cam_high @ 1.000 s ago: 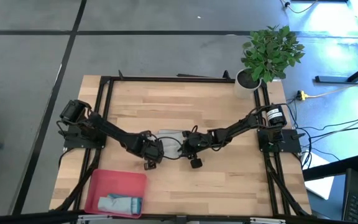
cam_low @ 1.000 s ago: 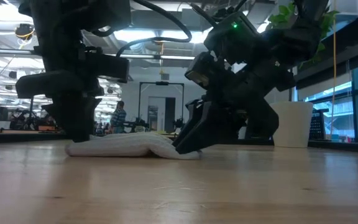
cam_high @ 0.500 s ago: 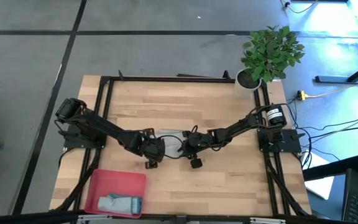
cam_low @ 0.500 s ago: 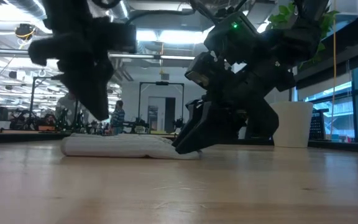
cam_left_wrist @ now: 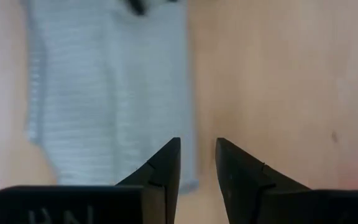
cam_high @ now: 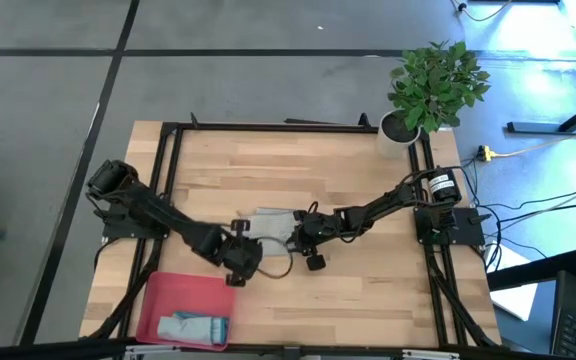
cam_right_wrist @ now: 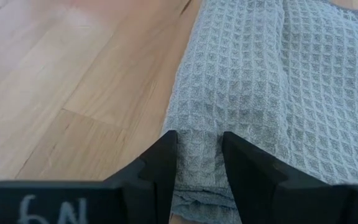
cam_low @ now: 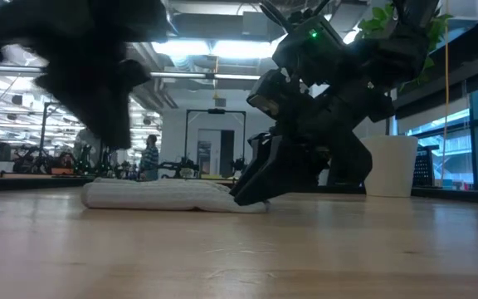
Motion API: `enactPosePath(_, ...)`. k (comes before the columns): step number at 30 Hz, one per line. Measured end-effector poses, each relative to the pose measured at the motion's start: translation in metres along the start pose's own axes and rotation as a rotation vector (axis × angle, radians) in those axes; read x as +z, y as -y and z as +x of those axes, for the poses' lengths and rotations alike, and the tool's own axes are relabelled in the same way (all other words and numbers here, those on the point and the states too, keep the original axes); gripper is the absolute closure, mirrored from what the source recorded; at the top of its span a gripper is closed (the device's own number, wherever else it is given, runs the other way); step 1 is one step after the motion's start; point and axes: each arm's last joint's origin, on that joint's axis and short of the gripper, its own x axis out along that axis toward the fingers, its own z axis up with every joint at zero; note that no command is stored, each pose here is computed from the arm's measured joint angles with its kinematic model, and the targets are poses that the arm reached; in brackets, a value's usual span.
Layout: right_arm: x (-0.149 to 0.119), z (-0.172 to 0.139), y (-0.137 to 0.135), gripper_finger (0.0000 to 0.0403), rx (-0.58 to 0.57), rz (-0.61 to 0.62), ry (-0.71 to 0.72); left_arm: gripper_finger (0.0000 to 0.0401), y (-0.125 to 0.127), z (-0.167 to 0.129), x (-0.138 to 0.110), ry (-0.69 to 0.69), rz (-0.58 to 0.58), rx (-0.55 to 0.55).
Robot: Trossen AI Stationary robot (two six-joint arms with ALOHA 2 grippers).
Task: Roll microfiber towels into tight, uniform cylinder then place into a basket
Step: Roll the gray towel
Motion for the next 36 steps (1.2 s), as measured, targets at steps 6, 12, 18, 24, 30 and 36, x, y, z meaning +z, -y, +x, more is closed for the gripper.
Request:
enactPosePath(6, 0.000, 0.000, 0.000, 0.0269, 0.000, -0.001, -0.001, 0.0311, 0.018, 0.010, -0.018, 0.059, 0.051, -0.028)
enactPosePath(12, 0.000, 0.000, 0.000, 0.0269, 0.000, -0.001, -0.001, 0.0311, 0.017, 0.017, -0.031, 0.071, 0.074, 0.083)
enactPosePath(18, 0.000, 0.000, 0.000, 0.0269, 0.000, -0.001, -0.001, 0.0311, 0.014, 0.026, -0.040, 0.082, 0.040, 0.069)
enactPosePath(24, 0.000, 0.000, 0.000, 0.0269, 0.000, -0.001, -0.001, 0.0311, 0.011, 0.033, -0.048, 0.071, 0.017, 0.075)
enactPosePath(30, 0.000, 0.000, 0.000, 0.0269, 0.000, -0.002, 0.003, 0.0311, 0.007, 0.033, -0.043, 0.066, 0.056, 0.086)
enactPosePath(36, 0.007, 0.002, 0.005, 0.0269, -0.014, 0.016, -0.003, 0.0311, -0.001, 0.027, -0.026, 0.060, 0.066, 0.083)
